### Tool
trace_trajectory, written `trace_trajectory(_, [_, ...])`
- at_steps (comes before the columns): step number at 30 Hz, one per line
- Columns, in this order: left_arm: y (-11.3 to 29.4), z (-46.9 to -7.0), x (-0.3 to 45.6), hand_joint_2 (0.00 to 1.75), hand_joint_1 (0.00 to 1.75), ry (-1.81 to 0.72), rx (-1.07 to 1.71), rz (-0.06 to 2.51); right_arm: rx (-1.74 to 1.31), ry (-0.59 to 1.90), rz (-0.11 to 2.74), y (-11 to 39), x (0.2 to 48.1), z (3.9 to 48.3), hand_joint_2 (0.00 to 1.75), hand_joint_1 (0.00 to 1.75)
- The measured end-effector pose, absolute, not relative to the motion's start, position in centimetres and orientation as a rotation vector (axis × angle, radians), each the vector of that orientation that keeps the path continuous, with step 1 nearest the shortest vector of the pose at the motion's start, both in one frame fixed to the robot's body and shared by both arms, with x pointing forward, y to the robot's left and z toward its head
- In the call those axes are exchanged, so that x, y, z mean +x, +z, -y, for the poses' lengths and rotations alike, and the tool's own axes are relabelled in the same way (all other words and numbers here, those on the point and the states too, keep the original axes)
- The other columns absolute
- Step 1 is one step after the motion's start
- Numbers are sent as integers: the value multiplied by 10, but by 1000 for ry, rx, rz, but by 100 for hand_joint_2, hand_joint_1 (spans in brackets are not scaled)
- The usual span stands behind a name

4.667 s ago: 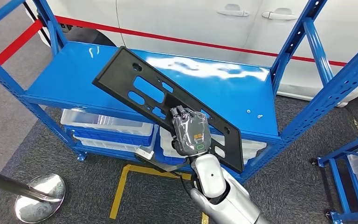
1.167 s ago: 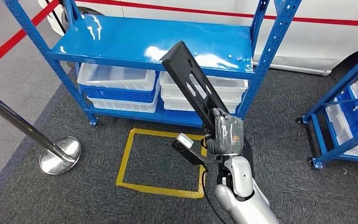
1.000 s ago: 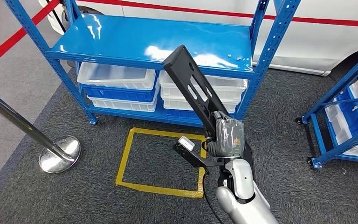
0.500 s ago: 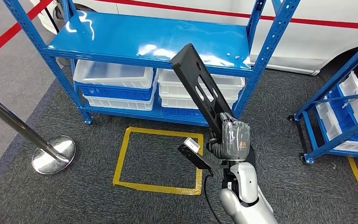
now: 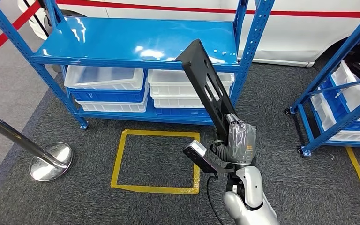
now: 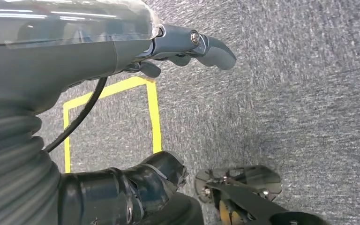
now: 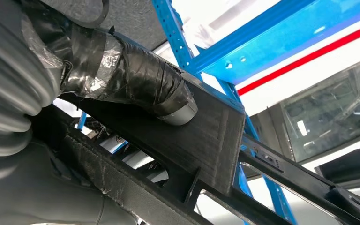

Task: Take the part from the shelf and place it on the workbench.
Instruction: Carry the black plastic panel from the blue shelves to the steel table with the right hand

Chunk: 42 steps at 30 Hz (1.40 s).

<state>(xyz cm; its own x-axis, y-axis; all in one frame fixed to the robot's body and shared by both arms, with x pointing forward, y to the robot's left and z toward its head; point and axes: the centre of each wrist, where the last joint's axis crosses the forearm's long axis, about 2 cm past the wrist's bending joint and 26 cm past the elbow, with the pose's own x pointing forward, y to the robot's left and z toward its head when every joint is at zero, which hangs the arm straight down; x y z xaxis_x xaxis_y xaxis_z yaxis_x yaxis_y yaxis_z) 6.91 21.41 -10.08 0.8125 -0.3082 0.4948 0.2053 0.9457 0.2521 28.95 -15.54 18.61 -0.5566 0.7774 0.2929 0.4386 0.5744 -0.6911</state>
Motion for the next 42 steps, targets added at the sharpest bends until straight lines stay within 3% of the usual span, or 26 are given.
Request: trace_trajectory(42, [-102,-217,63,175,0,-247,210,559,-923,324,2397,183,242,198,175,175])
